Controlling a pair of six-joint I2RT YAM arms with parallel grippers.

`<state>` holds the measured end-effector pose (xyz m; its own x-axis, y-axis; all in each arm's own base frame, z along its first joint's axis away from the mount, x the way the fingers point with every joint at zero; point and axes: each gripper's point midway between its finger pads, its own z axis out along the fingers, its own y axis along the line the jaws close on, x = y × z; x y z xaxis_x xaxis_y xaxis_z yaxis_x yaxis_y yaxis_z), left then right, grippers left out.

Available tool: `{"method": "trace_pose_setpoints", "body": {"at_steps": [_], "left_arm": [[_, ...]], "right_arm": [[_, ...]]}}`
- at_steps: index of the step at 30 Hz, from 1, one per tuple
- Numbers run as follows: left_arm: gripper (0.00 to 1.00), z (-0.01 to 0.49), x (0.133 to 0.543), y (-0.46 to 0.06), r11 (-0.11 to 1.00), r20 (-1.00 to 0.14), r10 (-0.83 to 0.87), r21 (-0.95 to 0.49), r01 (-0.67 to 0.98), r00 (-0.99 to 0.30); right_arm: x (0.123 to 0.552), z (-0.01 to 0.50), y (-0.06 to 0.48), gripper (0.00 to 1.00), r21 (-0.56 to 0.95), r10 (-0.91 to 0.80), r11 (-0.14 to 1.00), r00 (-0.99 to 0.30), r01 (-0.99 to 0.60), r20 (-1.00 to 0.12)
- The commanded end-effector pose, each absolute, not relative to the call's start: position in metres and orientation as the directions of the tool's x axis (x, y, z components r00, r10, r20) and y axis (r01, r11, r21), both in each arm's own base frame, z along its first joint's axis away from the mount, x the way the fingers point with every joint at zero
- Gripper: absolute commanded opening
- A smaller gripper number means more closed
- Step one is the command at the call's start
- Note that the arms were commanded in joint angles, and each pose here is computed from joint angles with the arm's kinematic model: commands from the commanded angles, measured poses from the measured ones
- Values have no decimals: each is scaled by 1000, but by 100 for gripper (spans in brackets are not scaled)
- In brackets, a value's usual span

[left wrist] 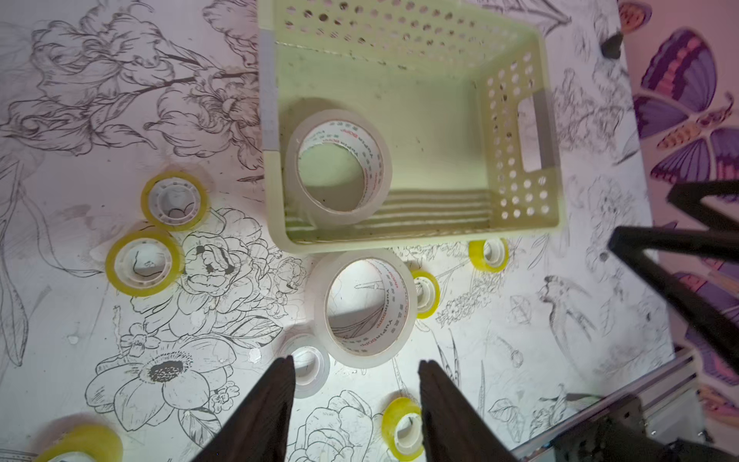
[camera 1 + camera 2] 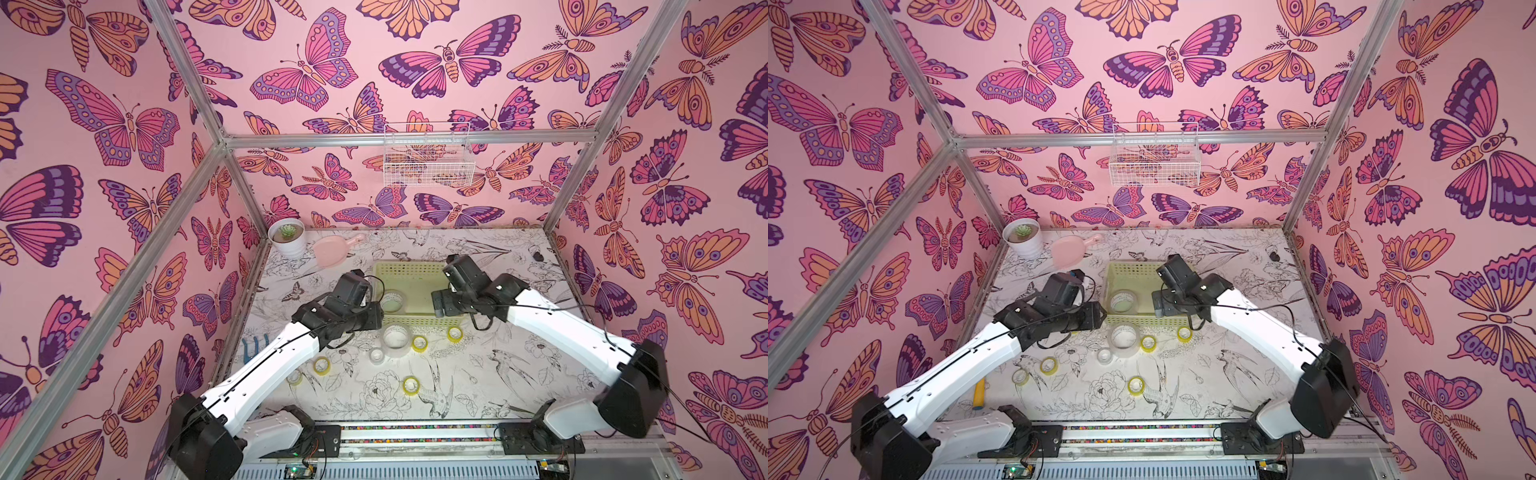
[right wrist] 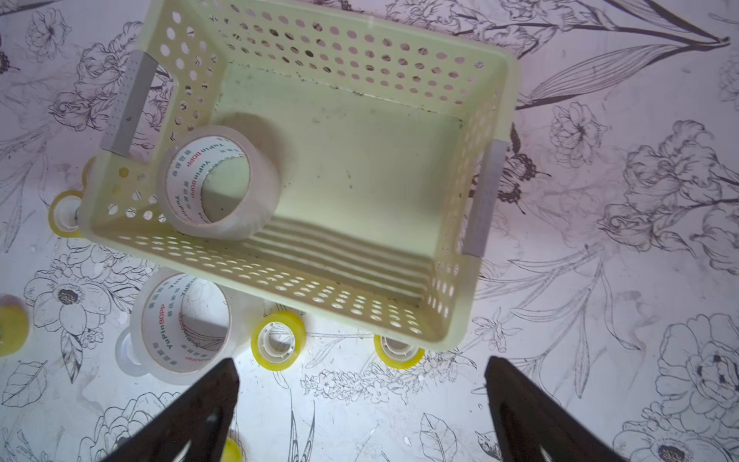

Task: Put the transparent tape into the storage box
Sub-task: Pick up the tape at the center of the board.

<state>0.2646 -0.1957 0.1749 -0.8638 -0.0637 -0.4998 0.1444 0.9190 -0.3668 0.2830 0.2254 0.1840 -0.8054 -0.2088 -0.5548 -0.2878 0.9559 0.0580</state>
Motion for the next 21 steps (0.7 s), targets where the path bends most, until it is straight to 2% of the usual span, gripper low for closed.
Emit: {"method": "trace_pose_setpoints", "body": {"at_steps": [1, 6, 10, 21], "left_arm": [[50, 155, 252, -208, 928, -451, 1, -332, 169, -892], [46, 122, 241, -236, 938, -385, 110, -264, 224, -916], [46, 103, 236, -258, 935, -349, 188, -222, 276, -918], [46, 73, 243, -279, 925, -300, 270, -184, 333, -915]], "right_arm": [[278, 194, 196, 99, 57, -131, 977, -791, -205, -598], [262, 197, 165, 99, 68, -81, 986, -783, -155, -616], [254, 198, 153, 99, 61, -68, 989, -782, -134, -620], [247, 195, 141, 99, 49, -51, 993, -788, -103, -613]]}}
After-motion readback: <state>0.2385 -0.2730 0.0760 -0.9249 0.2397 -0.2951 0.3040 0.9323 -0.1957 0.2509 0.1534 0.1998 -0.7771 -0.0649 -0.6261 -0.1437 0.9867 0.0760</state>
